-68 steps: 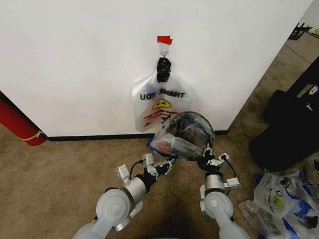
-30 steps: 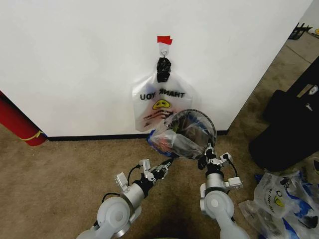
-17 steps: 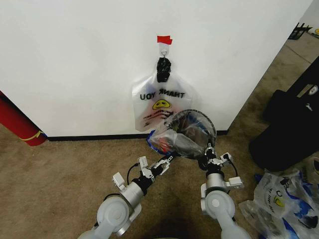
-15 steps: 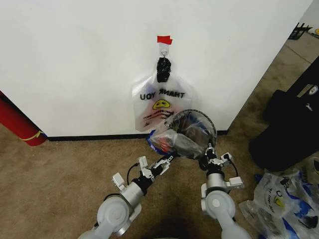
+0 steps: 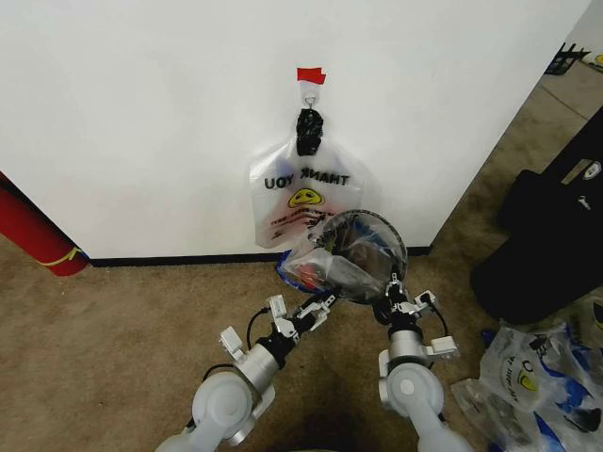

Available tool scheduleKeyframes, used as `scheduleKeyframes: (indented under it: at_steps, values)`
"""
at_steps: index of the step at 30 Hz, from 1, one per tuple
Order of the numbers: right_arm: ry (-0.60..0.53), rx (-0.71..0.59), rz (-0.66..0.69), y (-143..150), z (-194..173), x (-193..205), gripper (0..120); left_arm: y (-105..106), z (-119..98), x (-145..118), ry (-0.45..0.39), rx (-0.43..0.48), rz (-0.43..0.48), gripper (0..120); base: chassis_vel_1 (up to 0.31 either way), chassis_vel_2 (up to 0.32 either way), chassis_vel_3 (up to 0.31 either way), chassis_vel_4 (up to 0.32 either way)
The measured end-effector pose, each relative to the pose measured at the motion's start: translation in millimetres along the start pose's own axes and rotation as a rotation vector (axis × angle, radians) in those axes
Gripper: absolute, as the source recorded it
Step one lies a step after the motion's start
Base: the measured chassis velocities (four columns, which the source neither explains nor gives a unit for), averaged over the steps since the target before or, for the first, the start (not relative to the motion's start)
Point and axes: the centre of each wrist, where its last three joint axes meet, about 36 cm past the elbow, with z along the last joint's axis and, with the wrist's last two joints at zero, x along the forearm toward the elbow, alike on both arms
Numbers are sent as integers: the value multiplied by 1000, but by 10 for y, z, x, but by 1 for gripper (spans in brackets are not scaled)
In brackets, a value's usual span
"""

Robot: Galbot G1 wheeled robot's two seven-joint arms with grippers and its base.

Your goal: Pick up the garbage bag from the wall and place it over the trash bin.

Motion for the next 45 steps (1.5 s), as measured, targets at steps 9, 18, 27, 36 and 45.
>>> scheduleKeyframes:
  at_steps: [9,18,27,36,45]
  values:
    - [6,14,-18,3,21,47,0,8,0,-20,-12,1,-26,77,0,0,0,0]
    - [1,18,-20,7,22,26,0,14,-1,-10,-17,-2,-27,42,0,0,0,0]
    - [-5,24,-9,-41,16,3,0,32,14,16,-16,-11,-23,12,0,0,0,0]
    - [-9,26,-6,-60,9,-8,0,40,25,20,-12,-14,-1,0,0,0,0,0]
    - [-9,21,-5,-44,29,-3,0,105,87,31,6,-81,5,0,0,0,0,0]
